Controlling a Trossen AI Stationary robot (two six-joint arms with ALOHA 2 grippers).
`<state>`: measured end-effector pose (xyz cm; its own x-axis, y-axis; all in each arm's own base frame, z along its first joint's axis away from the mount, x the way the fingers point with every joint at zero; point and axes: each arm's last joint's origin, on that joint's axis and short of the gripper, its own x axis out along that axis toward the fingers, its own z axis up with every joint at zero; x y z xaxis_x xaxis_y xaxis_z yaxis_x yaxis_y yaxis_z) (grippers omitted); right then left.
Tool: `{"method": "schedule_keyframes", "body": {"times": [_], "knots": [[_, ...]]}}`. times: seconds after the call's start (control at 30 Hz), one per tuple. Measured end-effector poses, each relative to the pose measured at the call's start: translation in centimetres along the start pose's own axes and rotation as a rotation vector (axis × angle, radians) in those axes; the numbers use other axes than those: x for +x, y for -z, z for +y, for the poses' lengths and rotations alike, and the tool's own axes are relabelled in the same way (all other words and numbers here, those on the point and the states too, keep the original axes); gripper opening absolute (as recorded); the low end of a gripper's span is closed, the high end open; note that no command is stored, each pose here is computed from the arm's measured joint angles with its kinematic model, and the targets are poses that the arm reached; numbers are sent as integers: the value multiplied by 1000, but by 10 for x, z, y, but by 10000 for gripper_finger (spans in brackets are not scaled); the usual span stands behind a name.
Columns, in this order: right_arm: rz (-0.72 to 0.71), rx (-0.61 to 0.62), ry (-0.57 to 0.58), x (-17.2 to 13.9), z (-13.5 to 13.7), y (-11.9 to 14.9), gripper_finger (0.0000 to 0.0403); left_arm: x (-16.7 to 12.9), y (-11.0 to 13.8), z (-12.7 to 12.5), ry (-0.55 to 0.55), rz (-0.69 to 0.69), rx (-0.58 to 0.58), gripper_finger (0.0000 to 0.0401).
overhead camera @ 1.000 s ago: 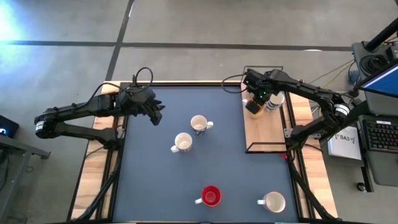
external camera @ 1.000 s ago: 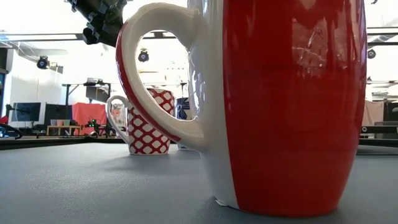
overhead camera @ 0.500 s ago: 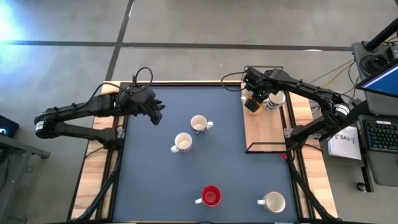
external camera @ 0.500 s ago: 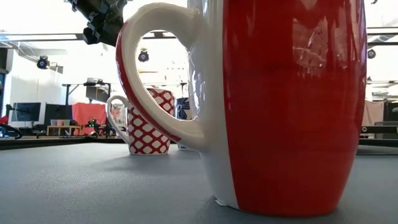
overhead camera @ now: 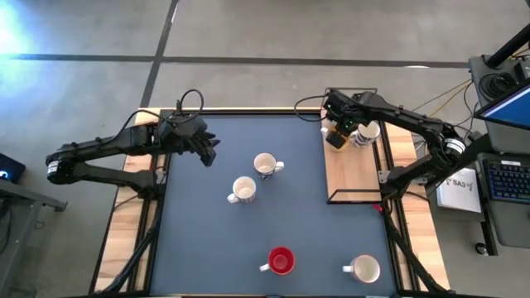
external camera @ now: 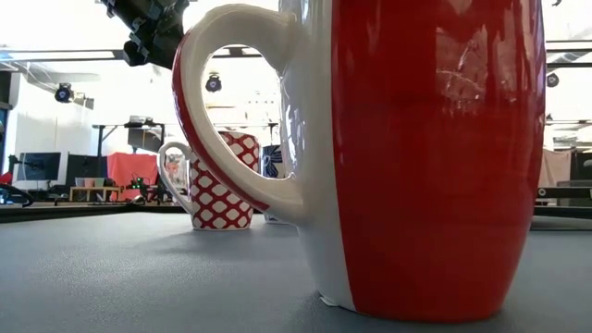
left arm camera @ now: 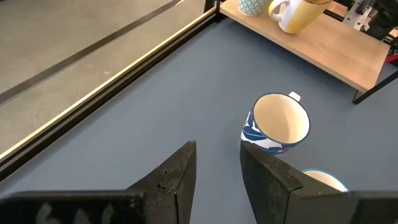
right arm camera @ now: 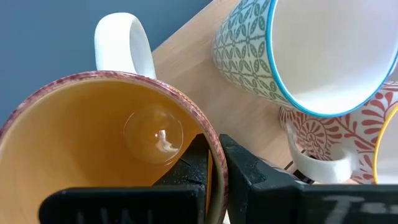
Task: Place coffee mugs
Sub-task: Put the yellow cup on the shelf aligned with the dark blue cup
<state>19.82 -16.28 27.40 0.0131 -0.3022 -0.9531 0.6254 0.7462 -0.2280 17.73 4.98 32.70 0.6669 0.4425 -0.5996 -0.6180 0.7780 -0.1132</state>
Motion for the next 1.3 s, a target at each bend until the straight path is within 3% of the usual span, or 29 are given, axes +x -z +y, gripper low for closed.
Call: {"method": "schedule_keyframes", "body": {"times": [0.37,0.93,1.3], "knots": [[-11,14,-5,2,1,-1,36,0,0,0,0,0,0,107],[17,25,3,10,2,4,33,0,0,0,0,0,-7,107],[-30,84,-1,-4,-1,2,34,0,0,0,0,1,-7,107]]}}
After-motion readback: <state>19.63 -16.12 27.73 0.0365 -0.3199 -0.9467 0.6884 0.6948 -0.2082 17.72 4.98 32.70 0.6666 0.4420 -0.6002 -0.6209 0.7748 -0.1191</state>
